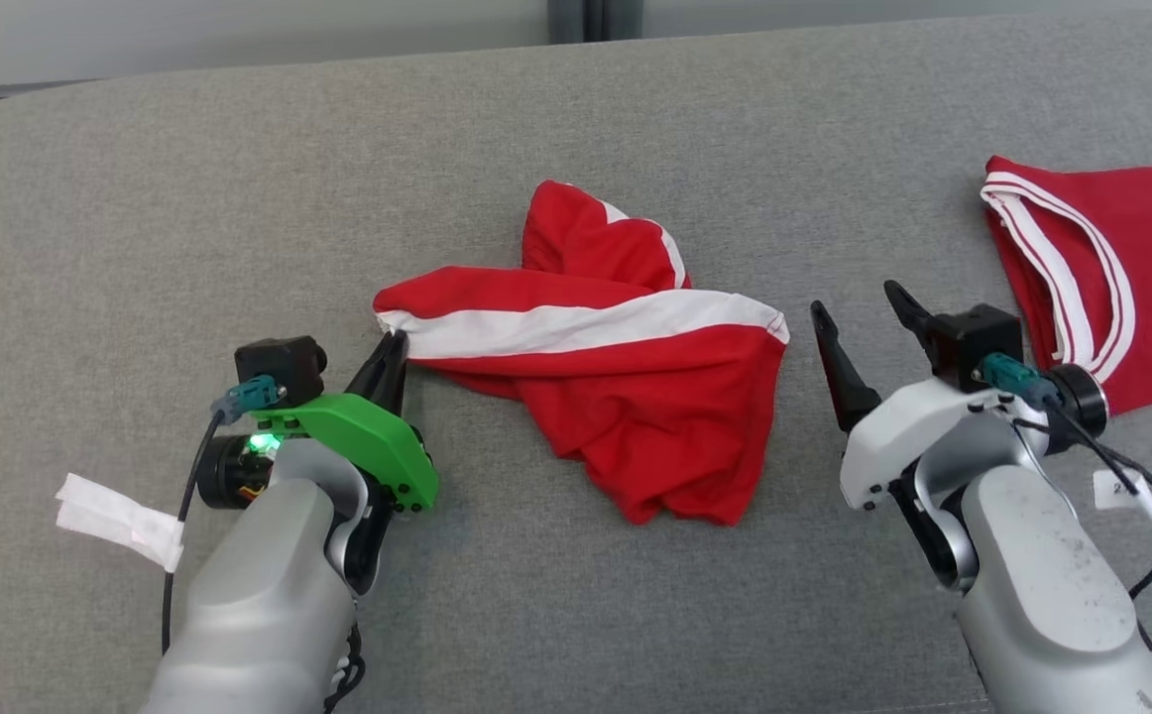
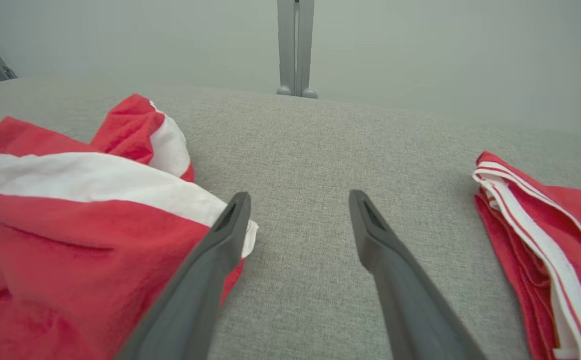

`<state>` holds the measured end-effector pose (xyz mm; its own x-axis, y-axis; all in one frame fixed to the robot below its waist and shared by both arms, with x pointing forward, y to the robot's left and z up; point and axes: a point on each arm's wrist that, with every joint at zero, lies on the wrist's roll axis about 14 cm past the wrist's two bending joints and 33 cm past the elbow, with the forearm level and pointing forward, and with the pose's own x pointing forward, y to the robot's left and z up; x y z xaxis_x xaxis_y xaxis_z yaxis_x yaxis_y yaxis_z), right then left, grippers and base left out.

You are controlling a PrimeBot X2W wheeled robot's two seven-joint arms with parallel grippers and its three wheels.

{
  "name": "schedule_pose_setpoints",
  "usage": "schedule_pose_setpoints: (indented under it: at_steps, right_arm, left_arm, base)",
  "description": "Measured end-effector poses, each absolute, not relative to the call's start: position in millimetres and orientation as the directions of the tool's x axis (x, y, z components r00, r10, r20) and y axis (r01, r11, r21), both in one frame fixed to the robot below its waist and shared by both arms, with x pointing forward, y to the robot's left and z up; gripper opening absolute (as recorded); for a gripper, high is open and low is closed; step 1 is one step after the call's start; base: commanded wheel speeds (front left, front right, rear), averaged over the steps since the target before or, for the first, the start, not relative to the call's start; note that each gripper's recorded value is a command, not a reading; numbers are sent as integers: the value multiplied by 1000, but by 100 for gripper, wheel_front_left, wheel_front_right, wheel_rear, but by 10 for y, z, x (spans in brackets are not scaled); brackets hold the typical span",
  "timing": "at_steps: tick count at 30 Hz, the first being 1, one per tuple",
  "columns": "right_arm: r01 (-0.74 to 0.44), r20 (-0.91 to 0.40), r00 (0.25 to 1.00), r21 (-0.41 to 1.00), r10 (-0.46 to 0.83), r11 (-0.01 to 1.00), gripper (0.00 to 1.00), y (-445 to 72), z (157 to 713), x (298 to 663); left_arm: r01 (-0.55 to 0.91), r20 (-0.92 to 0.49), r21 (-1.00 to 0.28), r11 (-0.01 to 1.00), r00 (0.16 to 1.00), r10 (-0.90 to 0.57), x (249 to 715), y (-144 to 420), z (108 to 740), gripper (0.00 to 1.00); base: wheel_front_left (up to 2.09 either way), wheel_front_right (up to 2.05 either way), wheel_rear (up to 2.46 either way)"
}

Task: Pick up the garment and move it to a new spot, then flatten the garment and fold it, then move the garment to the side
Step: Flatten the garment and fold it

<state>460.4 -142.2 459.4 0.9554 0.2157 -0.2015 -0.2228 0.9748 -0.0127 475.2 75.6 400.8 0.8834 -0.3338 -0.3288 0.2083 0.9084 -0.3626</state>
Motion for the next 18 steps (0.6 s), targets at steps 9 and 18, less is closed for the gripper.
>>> schedule_pose_setpoints:
  at_steps: [9,18]
  right_arm:
    - [-362,-392,860,-17,327,932,100,-1156,4209,4722]
    - [-471,-457,788,-15,413,882,100,-888,4059,4726]
  left_arm:
    - [188,-337,-371,910,885,-321,4709,808,3924,0]
    - [190,-338,-373,908,884,-323,4735,803,3886,0]
  base:
    - [0,0,0]
    - [0,0,0]
